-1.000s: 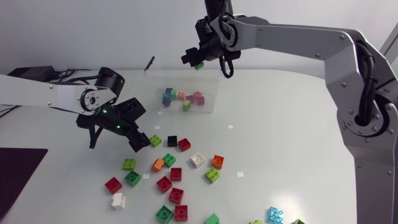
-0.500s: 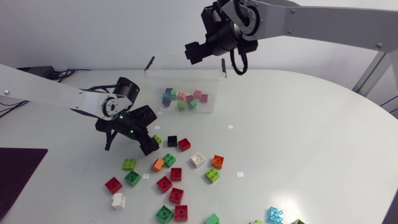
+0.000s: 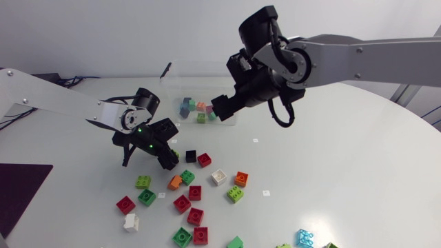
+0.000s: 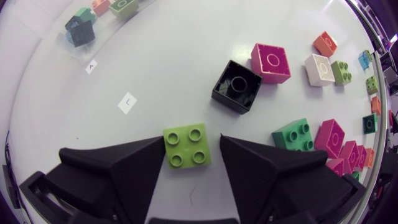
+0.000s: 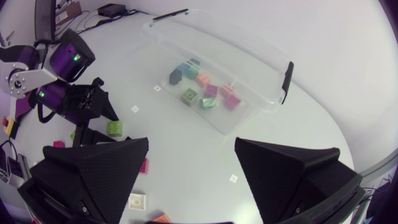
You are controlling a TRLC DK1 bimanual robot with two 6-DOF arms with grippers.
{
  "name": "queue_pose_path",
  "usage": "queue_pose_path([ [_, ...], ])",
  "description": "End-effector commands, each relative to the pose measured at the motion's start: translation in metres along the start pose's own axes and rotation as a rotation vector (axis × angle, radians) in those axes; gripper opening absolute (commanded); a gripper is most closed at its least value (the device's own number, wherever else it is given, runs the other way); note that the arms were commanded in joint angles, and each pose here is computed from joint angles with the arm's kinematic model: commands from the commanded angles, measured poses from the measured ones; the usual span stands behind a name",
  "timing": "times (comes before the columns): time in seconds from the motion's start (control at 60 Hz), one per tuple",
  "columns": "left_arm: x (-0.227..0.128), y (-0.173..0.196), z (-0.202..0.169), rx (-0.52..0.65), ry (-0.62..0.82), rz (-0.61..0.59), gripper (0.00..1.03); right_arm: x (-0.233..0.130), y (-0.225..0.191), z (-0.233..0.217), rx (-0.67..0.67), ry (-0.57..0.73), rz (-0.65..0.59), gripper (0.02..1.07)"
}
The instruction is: Place the duplo bricks in the container
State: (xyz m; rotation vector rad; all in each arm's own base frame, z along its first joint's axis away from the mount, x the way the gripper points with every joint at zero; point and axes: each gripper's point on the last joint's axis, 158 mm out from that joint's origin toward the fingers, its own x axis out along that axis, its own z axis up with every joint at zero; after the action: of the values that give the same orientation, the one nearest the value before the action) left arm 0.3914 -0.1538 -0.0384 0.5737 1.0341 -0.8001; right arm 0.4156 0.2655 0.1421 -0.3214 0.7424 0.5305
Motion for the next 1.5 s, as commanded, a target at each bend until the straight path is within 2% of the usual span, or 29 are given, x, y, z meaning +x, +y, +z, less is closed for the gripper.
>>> queue_pose_path([
  [0.0, 0.007, 0.001, 0.002, 0.004, 0.002, -0.009, 0.23, 0.000, 0.014, -0.015, 0.005, 0.022, 0.017, 1.02],
  [0.05, 0.006, 0.001, 0.002, 0.002, 0.001, -0.010, 0.21, 0.005, 0.022, -0.024, -0.002, 0.036, 0.028, 1.02],
  [0.25, -0.011, -0.004, 0.002, 0.004, 0.006, -0.018, 0.20, 0.028, 0.048, -0.056, -0.020, 0.109, 0.063, 1.02],
  [0.6, -0.062, 0.006, 0.019, -0.007, -0.065, 0.030, 0.20, 0.078, 0.072, -0.095, -0.009, 0.268, 0.096, 1.02],
  [1.117, -0.162, 0.036, 0.087, -0.053, -0.315, 0.096, 0.20, 0.109, 0.095, -0.114, -0.024, 0.401, 0.153, 0.99],
  [1.3, -0.187, 0.046, 0.117, -0.063, -0.397, 0.107, 0.20, 0.117, 0.099, -0.119, -0.037, 0.424, 0.164, 0.92],
  [1.483, -0.199, 0.061, 0.134, -0.080, -0.438, 0.119, 0.20, 0.122, 0.101, -0.116, -0.045, 0.425, 0.168, 0.73],
])
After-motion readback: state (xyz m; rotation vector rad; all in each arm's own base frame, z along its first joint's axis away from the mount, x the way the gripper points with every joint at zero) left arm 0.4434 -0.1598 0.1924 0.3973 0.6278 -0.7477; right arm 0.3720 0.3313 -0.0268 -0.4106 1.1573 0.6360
